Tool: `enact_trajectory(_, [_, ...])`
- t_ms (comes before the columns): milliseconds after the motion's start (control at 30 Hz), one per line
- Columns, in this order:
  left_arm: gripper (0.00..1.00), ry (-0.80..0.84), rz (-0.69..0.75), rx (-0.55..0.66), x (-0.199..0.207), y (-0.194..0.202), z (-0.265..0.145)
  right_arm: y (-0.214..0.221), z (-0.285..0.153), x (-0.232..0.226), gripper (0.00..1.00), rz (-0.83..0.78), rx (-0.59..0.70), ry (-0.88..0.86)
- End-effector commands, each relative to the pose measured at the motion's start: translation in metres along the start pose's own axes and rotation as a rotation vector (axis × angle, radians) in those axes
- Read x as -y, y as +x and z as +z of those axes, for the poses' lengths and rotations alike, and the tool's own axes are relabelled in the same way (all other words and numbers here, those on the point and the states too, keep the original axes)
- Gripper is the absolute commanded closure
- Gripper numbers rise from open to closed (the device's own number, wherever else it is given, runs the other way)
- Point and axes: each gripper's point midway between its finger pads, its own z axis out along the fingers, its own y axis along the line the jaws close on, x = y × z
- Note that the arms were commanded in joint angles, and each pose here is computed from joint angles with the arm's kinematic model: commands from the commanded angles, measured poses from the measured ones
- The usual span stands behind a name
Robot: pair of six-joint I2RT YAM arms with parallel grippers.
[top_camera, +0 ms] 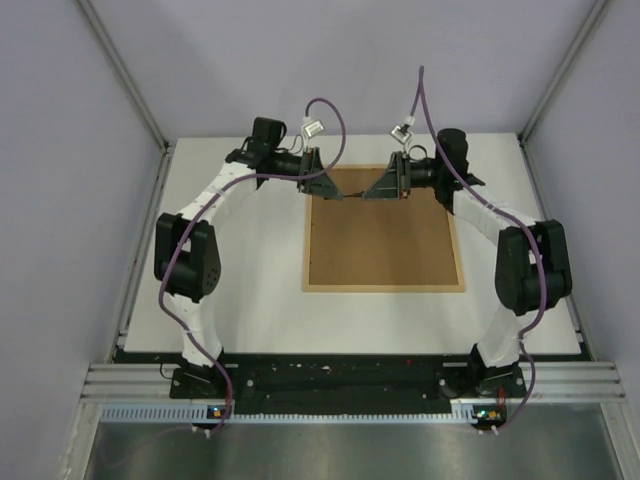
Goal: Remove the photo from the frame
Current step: Adjust the screwdriver, then release the photo frame item from the photo frame.
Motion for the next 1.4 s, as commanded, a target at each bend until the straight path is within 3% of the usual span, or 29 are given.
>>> enact_trajectory(0, [0.26, -0.078, 0.013, 0.060, -0.013, -0.019, -0.016, 0.000, 0.005, -0.024, 1.00, -0.122, -0.006, 0.044])
enact_trajectory(33, [0.02, -0.089, 0.010, 0.088, -0.013, -0.024, -0.025, 0.005, 0.002, -0.018, 1.00, -0.124, -0.010, 0.075])
enact_trajectory(167, [0.02, -0.146, 0.046, 0.192, -0.015, -0.041, -0.060, 0.022, -0.008, -0.008, 1.00, -0.088, -0.013, 0.137])
enact_trajectory(267, [0.02, -0.197, 0.051, 0.202, -0.022, -0.038, -0.070, 0.035, -0.010, 0.000, 1.00, -0.068, -0.026, 0.171])
enact_trajectory(533, [0.02, -0.474, -0.061, 0.105, -0.084, 0.017, -0.083, 0.088, -0.011, 0.044, 1.00, 0.088, -0.041, 0.275])
enact_trajectory(733, [0.02, -0.585, -0.149, 0.025, -0.116, 0.072, -0.087, 0.120, 0.000, 0.077, 1.00, 0.253, -0.036, 0.336])
enact_trajectory(1000, [0.02, -0.599, -0.182, -0.036, -0.120, 0.112, -0.088, 0.155, 0.036, 0.098, 1.00, 0.364, -0.125, 0.334])
enact_trajectory(1367, [0.02, -0.571, -0.210, -0.079, -0.124, 0.138, -0.081, 0.156, 0.047, 0.125, 1.00, 0.448, -0.090, 0.344])
